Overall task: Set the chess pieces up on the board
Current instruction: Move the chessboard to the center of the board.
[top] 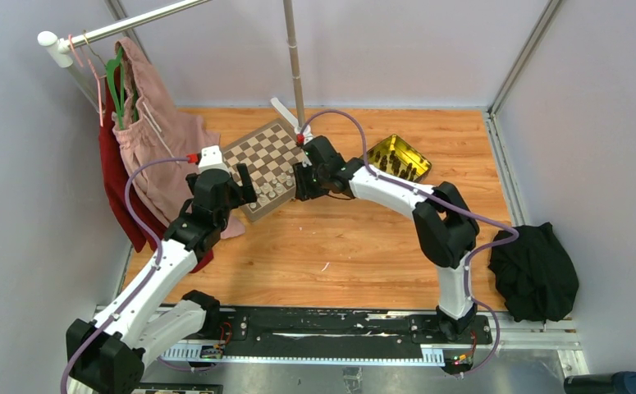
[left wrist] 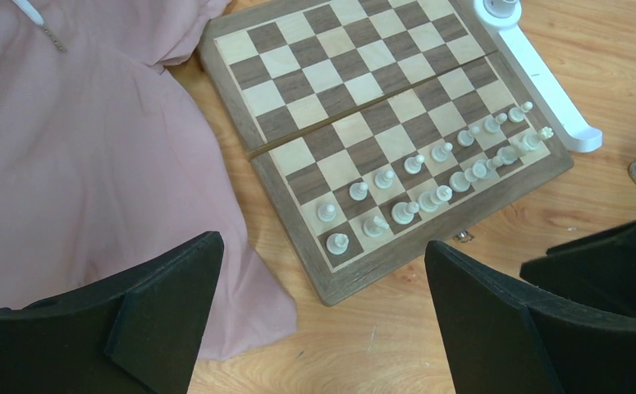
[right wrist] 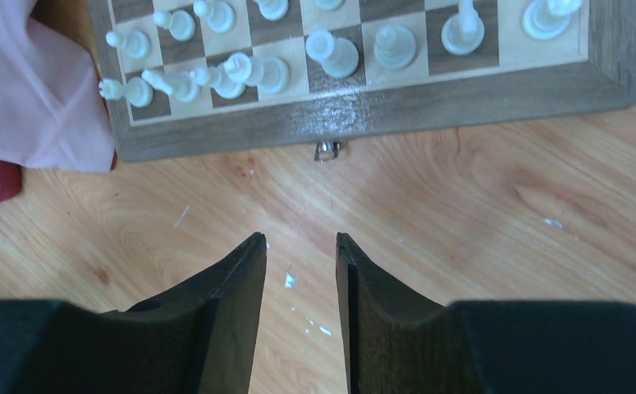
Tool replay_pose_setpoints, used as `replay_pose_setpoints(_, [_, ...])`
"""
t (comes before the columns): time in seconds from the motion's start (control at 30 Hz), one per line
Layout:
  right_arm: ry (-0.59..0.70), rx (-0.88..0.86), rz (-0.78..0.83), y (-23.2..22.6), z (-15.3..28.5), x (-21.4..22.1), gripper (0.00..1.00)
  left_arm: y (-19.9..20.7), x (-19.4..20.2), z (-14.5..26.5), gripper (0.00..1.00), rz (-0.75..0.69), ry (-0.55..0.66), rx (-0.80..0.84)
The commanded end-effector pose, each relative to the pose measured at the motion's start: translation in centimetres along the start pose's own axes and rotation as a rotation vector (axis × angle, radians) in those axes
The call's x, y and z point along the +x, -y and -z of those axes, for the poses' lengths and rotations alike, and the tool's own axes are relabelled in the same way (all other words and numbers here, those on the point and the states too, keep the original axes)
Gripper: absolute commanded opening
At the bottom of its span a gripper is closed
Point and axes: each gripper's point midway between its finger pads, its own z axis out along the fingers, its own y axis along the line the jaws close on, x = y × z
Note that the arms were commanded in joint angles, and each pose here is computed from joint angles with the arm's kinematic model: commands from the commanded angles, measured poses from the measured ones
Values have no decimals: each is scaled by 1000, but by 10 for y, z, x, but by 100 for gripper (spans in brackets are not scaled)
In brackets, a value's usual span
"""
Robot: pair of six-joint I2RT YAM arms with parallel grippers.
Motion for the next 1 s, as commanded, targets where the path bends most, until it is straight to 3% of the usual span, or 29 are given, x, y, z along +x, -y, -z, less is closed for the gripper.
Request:
replay_pose_setpoints(0.0, [-9, 9, -35, -7, -14, -4, 42, 0, 1, 4, 100, 5, 7, 3])
replay_pose_setpoints(0.97, [-78, 110, -125, 14, -53, 9, 39, -6, -13, 3, 100, 30, 79, -29])
